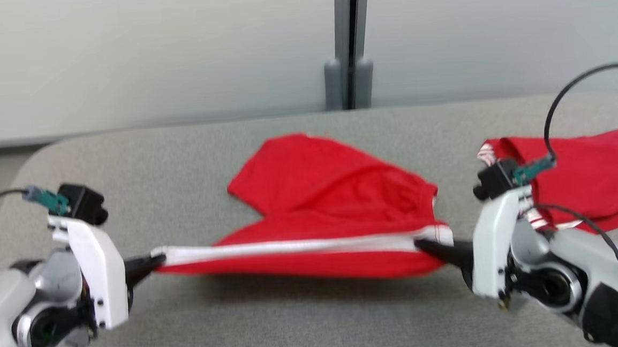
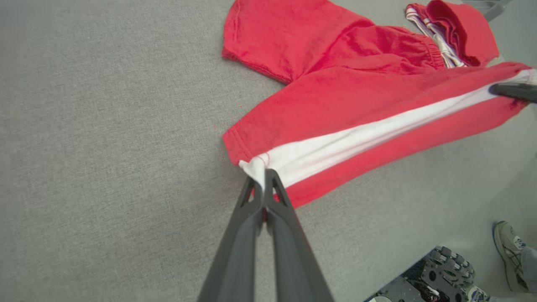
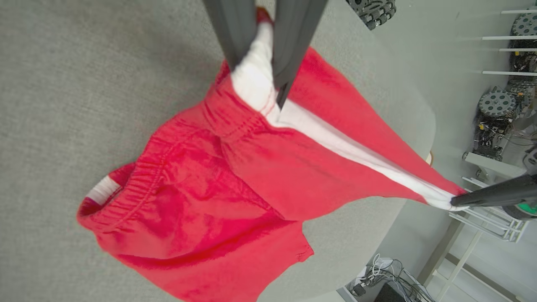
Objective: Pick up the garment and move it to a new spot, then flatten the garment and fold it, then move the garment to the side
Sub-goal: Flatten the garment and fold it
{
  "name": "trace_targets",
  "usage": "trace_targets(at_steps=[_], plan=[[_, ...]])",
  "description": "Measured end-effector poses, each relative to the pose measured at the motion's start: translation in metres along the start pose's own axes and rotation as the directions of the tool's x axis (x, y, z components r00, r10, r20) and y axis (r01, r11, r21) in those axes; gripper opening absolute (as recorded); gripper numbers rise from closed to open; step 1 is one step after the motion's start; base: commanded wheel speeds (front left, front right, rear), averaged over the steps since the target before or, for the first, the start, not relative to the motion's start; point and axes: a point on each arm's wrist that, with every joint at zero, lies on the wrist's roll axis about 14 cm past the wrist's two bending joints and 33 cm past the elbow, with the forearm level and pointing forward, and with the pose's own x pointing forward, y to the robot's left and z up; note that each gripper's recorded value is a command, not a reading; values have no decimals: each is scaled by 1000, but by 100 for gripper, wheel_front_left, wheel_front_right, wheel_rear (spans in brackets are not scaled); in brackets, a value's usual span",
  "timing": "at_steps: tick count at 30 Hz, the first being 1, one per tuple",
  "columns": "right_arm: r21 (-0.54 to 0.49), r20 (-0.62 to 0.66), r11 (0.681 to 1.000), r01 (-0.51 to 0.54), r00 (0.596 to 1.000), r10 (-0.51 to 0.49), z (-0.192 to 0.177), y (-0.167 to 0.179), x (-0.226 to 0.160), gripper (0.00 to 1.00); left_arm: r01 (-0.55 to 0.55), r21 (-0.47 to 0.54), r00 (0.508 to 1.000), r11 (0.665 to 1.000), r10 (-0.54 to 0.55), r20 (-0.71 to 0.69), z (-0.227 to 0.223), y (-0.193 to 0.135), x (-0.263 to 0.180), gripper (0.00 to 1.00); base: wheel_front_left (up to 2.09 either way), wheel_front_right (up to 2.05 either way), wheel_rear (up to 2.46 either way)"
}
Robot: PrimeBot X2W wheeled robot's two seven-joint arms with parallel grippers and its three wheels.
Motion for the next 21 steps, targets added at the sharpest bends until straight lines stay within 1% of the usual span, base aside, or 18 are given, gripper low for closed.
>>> trace_targets(at_steps=[3,6,10,15,21], plan=[[0,-43,1000,1,999,-1,-21,7,-19,0,39,3,999,999,-39,-28,-14,-23,-19,0,0,0,0],[10,-79,1000,2,997,-1,-41,12,-36,0,72,-2,993,997,-72,-93,-38,-43,-34,0,0,0,0],[27,-83,1000,-6,997,8,-58,18,-54,0,115,-3,984,993,-114,-140,-58,-64,-50,0,0,0,0],[51,-50,999,-19,999,22,-66,24,-68,0,126,10,983,992,-124,-138,-61,-75,-61,0,0,0,0],[76,3,997,-30,1000,30,-57,23,-70,0,126,28,985,992,-122,-126,-44,-73,-55,0,0,0,0]])
